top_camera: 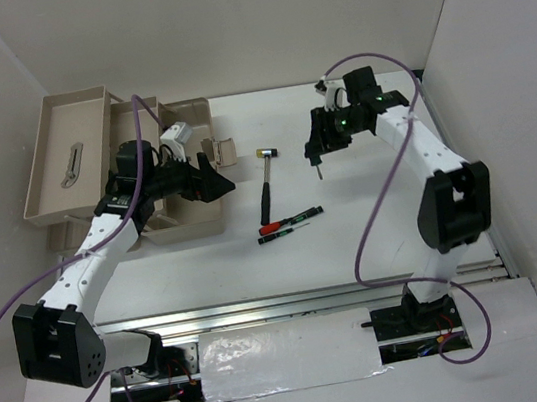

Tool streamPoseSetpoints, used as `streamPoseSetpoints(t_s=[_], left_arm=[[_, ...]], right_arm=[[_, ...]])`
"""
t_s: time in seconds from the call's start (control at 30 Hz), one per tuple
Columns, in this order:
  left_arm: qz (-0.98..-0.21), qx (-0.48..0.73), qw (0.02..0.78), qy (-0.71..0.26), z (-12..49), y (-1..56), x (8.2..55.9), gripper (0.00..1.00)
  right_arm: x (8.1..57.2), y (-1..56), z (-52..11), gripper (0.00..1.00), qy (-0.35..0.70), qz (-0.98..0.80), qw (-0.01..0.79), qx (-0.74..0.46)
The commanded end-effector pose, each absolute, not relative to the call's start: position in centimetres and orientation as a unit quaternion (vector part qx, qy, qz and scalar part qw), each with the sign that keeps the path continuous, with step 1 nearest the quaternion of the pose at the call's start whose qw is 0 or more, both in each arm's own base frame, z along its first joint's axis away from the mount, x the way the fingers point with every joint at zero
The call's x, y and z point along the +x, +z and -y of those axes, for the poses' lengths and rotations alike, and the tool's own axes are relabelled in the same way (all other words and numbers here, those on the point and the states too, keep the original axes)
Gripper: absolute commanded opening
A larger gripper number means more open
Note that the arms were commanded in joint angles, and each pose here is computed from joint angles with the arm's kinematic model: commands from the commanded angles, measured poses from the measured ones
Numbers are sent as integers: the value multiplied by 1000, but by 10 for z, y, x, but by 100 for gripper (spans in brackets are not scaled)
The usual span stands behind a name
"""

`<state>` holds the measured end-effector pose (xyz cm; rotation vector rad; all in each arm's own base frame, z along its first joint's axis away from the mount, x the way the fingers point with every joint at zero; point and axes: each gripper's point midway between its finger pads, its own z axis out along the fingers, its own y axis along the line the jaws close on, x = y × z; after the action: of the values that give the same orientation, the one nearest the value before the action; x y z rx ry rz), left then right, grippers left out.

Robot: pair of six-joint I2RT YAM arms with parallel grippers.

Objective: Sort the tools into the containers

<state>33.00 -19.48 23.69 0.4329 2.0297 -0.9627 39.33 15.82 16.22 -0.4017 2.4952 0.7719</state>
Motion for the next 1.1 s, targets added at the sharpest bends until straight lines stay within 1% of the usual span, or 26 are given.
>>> streamPoseSetpoints(t_s=[0.0,0.03,0.07,0.17,0.3,0.4,0.5,0.53,0.67,0.7,0.8,0.87,0.9,1.07], left_arm=[[-753,172,447,-451,224,278,336,94],[-750,172,441,-462,229,279,334,95],[-746,170,439,-470,234,282,335,95],[-743,162,433,-484,246,289,342,96],[-725,170,428,-511,257,303,341,96],[-715,172,412,-537,266,305,335,94],[-699,188,397,-564,275,305,323,85],[-691,193,396,-573,279,309,318,81],[-681,199,387,-589,284,311,309,73],[-680,201,388,-588,285,311,309,70],[-681,204,382,-591,288,310,307,63],[-680,207,377,-594,290,310,305,61],[-680,208,375,-595,291,309,304,57],[-679,207,371,-599,292,309,304,49]], right_arm=[[377,275,-221,0,456,-819,324,-128],[369,289,-230,0,477,-811,323,-105],[364,287,-235,0,484,-809,318,-95],[351,308,-266,0,519,-787,322,-85],[343,319,-281,0,541,-779,307,-78],[341,324,-288,0,558,-772,295,-77],[342,329,-289,0,566,-767,293,-75],[343,330,-288,0,568,-766,291,-73],[344,334,-289,0,582,-760,283,-62],[345,333,-290,0,583,-760,280,-60],[345,336,-290,0,598,-753,269,-50],[345,338,-291,0,607,-748,264,-49],[346,338,-290,0,607,-748,265,-47],[345,339,-291,0,611,-746,259,-49]])
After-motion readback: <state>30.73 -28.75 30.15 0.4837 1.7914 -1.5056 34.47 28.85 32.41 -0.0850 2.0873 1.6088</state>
